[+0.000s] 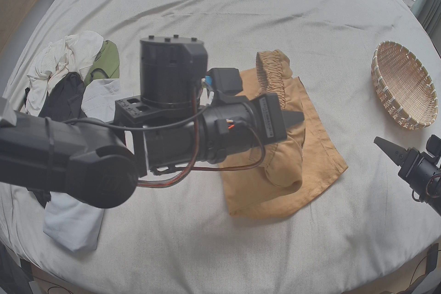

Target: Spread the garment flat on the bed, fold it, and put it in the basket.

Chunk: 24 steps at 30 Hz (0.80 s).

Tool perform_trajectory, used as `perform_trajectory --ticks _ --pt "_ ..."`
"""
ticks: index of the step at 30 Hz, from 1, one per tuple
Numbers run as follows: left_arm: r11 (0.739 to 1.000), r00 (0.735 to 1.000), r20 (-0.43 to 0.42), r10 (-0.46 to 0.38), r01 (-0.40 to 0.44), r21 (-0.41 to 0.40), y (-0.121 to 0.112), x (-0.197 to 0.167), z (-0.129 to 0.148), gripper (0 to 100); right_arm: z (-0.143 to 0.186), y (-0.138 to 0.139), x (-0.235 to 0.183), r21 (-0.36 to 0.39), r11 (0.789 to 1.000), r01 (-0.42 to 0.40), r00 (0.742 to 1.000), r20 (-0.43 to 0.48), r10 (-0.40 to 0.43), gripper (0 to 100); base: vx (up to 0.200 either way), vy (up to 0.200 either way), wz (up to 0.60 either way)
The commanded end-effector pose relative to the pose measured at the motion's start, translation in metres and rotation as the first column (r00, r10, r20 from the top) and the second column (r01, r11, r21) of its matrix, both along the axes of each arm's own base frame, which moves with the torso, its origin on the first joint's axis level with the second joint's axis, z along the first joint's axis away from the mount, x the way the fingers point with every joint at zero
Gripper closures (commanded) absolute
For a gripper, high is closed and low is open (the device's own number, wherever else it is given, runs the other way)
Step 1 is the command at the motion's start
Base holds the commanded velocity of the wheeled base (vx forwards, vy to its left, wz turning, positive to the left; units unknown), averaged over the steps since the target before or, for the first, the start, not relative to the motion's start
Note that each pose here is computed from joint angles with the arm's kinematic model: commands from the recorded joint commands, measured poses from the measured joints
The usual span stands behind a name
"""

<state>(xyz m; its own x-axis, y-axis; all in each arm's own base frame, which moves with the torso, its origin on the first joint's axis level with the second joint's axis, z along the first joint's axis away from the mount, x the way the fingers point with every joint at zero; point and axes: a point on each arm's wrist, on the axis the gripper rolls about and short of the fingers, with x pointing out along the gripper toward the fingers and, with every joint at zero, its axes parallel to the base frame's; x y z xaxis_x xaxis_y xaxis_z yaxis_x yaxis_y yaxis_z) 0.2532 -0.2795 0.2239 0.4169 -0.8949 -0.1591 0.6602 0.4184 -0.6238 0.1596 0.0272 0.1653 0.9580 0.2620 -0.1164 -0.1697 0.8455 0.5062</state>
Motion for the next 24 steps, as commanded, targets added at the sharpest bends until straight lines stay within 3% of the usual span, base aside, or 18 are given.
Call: perform_trajectory --ticks 1,23,24 --pt "1.000 1.000 -0.017 -0.009 0.009 0.017 -0.012 0.006 -0.012 100 0.000 0.000 -0.001 0.000 1.000 -0.001 1.000 0.002 0.001 0 0.000 0.000 0.00" --pt "0.999 0.999 -0.013 0.033 -0.033 0.030 -0.025 0.017 -0.021 100 -0.002 0.000 -0.002 0.005 1.000 0.000 1.000 -0.007 0.000 0 0.000 0.000 0.00" --pt "0.999 0.999 -0.013 0.033 -0.033 0.030 -0.025 0.017 -0.021 0 -0.002 0.000 -0.002 0.005 1.000 0.000 1.000 -0.007 0.000 0 0.000 0.000 0.00"
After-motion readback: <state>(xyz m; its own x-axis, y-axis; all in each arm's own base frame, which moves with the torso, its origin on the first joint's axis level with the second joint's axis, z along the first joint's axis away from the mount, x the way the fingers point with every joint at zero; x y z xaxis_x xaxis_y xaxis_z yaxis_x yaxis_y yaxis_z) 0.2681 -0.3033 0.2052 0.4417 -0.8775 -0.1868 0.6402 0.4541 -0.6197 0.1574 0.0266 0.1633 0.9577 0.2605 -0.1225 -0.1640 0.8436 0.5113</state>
